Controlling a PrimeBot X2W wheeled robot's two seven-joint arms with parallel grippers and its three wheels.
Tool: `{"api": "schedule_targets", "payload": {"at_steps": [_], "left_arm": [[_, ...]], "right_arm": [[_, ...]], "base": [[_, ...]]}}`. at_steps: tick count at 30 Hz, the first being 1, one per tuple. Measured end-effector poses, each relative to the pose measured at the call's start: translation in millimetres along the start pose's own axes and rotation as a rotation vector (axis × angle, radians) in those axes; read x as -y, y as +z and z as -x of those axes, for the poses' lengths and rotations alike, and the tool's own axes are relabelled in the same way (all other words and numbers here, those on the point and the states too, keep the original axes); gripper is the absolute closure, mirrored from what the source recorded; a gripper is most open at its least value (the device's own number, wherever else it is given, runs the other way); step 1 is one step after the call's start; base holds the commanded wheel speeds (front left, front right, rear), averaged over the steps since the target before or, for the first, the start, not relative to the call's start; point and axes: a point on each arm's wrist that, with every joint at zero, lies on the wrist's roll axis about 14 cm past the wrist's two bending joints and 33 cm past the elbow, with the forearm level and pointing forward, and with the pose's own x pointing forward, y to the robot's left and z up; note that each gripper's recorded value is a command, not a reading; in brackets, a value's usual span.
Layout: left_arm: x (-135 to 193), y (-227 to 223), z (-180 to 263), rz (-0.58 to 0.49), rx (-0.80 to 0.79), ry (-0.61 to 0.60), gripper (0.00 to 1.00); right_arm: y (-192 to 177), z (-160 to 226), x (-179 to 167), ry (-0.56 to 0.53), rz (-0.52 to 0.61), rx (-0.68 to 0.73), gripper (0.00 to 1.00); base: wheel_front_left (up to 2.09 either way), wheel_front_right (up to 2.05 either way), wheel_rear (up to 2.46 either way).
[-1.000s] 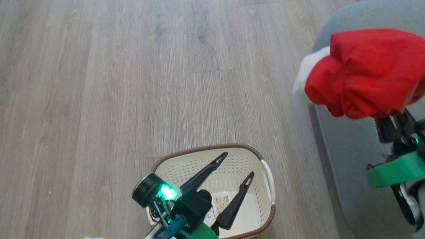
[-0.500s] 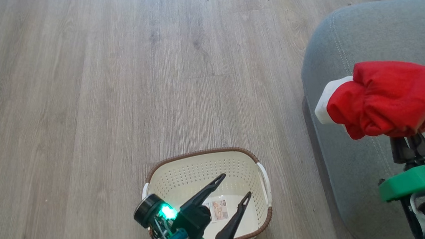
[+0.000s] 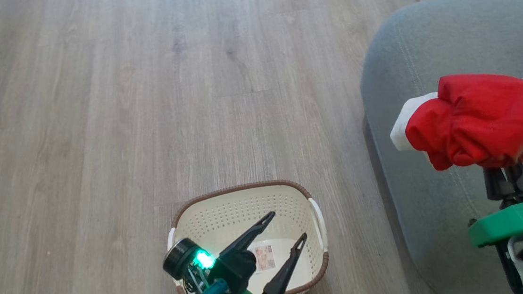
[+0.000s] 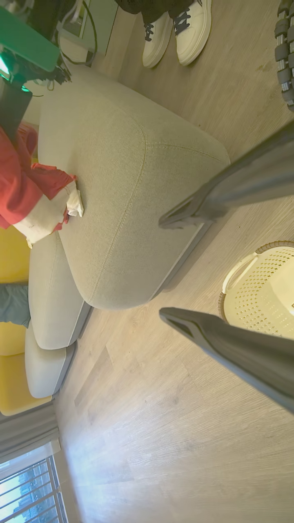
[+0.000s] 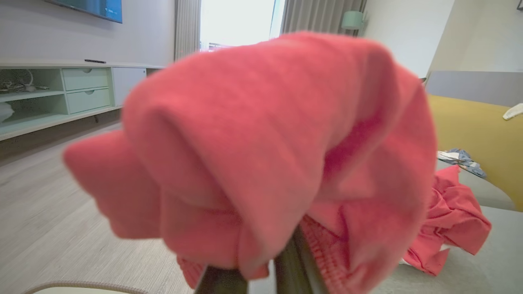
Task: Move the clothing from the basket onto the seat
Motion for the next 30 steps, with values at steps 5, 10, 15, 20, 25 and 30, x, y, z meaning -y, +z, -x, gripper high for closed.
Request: {"api": "schedule_targets", "payload": {"at_steps": [5,10,15,20,25,30], "left_arm": [[7.6,-2.2,-7.6,0.009,-0.003,-0.037,0.00],[21.8,-3.1,-19.8,0.022,0.001,-0.103,0.00],[38.3,-4.9,-34.0,0.028,0.004,-0.182,0.00],[57.0,-5.1,-49.8,0.035,0.014,-0.272,0.00],[79.7,-10.4,-58.4,0.050,0.008,-0.367,0.00],[100.0,-10.9,-66.8,0.050,0.017,-0.453,0.00]], "right_arm": [[-0.7,7.8,17.7,-0.050,0.024,-0.008,1.00],[1.9,18.0,37.7,-0.108,0.057,-0.011,1.00],[-0.3,33.8,59.8,-0.179,0.082,-0.034,1.00],[-0.5,54.2,84.9,-0.270,0.102,-0.055,1.00],[0.0,77.1,106.2,-0.356,0.120,-0.078,1.00],[2.5,101.2,126.2,-0.443,0.139,-0.097,1.00]], "base": [[0.00,0.00,0.00],[0.00,0.00,0.00],[0.00,0.00,0.00],[0.00,0.00,0.00],[0.00,0.00,0.00],[0.00,0.00,0.00]]}}
